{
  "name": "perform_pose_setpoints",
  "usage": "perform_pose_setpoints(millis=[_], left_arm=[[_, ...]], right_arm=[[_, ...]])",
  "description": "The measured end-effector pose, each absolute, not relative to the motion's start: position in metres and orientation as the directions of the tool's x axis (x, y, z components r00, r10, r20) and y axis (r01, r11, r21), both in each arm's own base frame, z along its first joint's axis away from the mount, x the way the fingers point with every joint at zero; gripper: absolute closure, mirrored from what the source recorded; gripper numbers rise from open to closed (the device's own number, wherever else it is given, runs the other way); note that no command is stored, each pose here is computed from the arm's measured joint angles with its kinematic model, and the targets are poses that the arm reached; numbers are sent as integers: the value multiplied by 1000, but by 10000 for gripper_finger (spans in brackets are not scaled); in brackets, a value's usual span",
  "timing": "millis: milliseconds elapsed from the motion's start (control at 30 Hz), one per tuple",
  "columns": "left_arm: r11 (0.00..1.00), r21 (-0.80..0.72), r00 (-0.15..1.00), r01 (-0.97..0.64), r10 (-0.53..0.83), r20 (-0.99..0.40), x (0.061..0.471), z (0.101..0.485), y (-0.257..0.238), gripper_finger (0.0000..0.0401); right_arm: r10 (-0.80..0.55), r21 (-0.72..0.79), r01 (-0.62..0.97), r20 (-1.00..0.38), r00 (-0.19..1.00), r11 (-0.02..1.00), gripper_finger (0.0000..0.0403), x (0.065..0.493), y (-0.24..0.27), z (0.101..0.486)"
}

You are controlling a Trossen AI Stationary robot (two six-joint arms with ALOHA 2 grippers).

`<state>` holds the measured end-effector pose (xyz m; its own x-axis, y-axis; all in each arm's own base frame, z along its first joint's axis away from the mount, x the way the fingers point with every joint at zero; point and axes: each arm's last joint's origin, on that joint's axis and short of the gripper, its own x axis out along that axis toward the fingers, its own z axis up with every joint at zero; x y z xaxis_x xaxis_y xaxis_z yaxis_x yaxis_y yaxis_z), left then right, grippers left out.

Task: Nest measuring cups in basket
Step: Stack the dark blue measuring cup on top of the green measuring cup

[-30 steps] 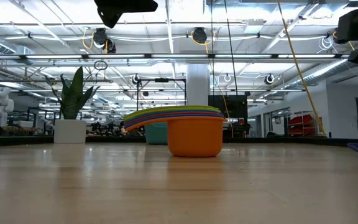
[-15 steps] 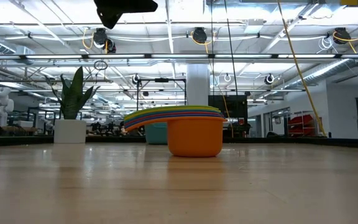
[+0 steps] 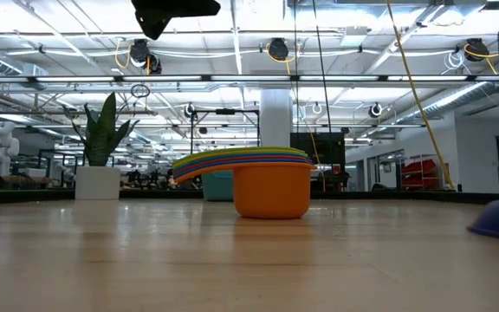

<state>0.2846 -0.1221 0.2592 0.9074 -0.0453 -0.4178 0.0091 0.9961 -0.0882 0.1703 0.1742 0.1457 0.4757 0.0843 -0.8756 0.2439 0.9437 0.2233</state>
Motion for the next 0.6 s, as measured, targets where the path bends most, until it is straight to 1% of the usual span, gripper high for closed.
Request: perform_pose_setpoints(millis=[100, 233, 400, 500, 600], left_arm=[[996, -89, 907, 8, -45, -418, 285, 259, -122, 242], [996, -90, 908, 9, -45, -417, 285, 259, -122, 242], [996, -90, 908, 8, -46, -417, 285, 259, -122, 242], [996, -90, 908, 9, -46, -417, 285, 259, -122, 242], [996, -91, 909, 9, -46, -415, 285, 259, -122, 242]], right_arm=[[111, 240, 199, -857, 503, 950, 403, 173, 177, 148], [99, 220, 180, -852, 514, 959, 403, 171, 174, 152], [26, 122, 145, -842, 539, 982, 403, 166, 166, 160], [-3, 66, 115, -857, 516, 991, 403, 160, 159, 165], [-93, -39, 124, -881, 464, 991, 403, 151, 149, 166]])
